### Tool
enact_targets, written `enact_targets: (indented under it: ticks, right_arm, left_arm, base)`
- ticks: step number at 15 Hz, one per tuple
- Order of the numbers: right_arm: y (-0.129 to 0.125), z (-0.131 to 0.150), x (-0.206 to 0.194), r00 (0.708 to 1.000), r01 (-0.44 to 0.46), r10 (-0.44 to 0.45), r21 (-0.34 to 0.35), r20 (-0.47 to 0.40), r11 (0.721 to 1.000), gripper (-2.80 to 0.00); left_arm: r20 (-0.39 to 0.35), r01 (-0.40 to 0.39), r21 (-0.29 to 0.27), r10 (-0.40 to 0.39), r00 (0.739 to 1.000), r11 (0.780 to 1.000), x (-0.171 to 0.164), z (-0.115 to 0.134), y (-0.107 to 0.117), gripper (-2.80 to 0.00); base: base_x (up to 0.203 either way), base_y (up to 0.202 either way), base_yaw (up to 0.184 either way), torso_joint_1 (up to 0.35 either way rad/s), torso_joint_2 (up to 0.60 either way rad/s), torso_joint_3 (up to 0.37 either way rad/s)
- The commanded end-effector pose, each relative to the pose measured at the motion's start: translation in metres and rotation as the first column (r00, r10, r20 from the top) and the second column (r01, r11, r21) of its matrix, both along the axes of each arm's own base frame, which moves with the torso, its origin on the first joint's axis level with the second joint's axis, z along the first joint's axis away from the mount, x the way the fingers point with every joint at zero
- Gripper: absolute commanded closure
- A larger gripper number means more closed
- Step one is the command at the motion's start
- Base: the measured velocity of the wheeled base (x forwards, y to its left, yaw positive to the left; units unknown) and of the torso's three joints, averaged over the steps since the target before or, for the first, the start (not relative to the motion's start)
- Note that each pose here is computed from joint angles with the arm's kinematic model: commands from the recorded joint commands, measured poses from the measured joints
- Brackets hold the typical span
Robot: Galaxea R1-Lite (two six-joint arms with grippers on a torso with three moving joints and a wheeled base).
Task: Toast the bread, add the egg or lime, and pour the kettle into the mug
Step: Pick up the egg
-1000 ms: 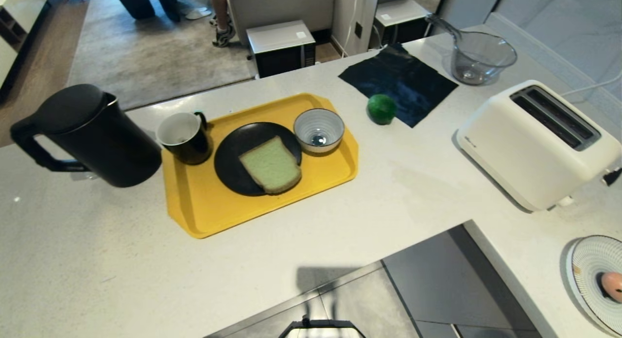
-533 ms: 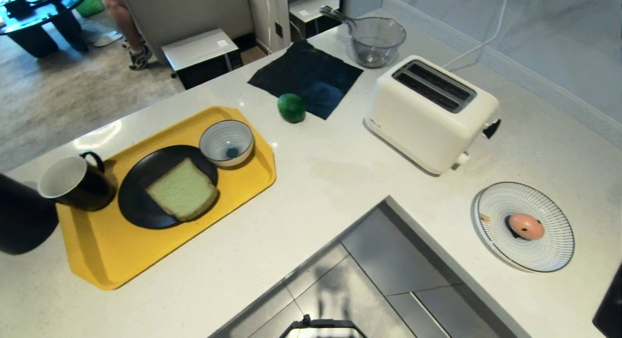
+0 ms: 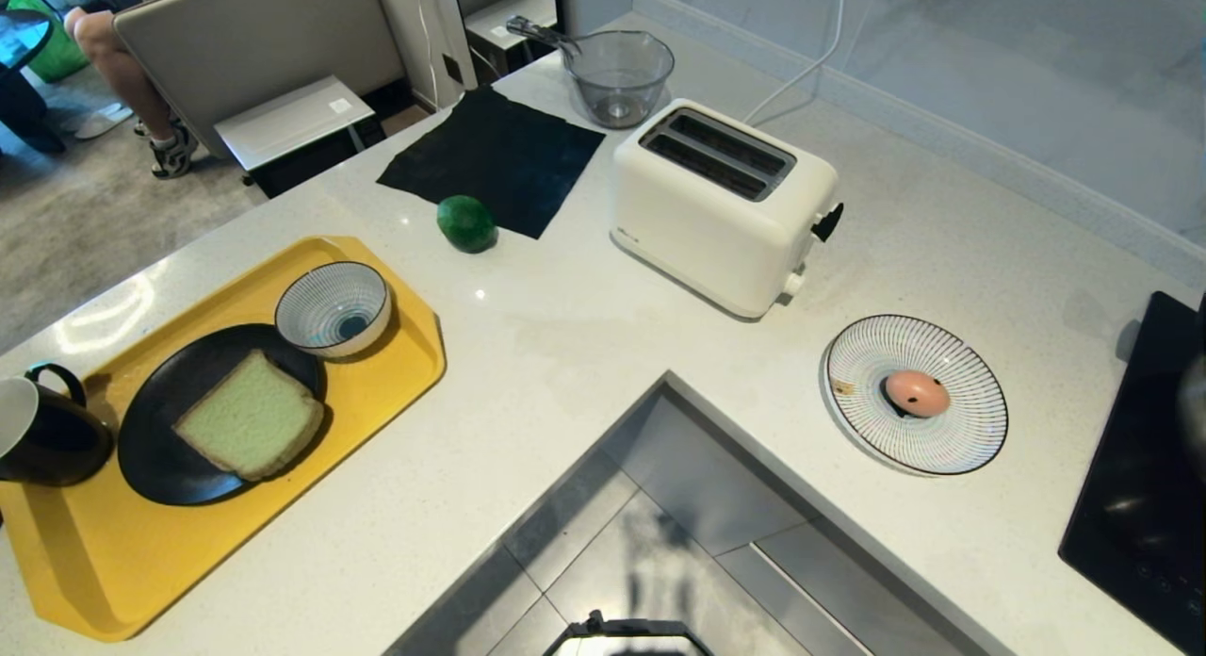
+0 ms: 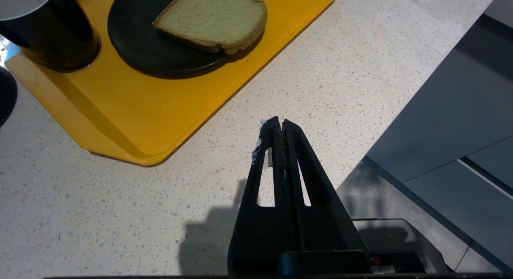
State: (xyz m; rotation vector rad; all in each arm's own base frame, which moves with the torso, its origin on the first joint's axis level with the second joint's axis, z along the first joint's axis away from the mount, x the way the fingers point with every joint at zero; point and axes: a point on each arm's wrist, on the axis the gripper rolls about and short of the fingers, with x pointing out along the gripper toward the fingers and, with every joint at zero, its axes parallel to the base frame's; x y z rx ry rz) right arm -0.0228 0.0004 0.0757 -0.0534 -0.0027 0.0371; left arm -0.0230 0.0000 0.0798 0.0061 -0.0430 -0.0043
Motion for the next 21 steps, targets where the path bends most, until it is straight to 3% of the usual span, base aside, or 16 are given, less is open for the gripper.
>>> enact_targets:
  ticks: [1, 21]
  right_arm:
    - [0.0000, 0.0000, 0.0001, 1.000, -0.001, 0.001, 0.000, -0.002, 1.000, 0.00]
    - [0.0000, 0.0011, -0.0009, 1.000, -0.001, 0.001, -0.044, -0.007, 0.999, 0.00]
  left_arm:
    - [-0.014, 0.000, 0.000, 0.000, 1.000, 1.000, 0.0011, -0.0046, 0.0000, 0.00]
    - [-0.014, 0.000, -0.003, 0.000, 1.000, 1.000, 0.0011, -0.0046, 0.0000, 0.00]
  base:
    - [0.000, 0.000, 0.000, 0.000, 0.00, 0.000]
    - [0.000, 0.000, 0.000, 0.000, 0.00, 0.000]
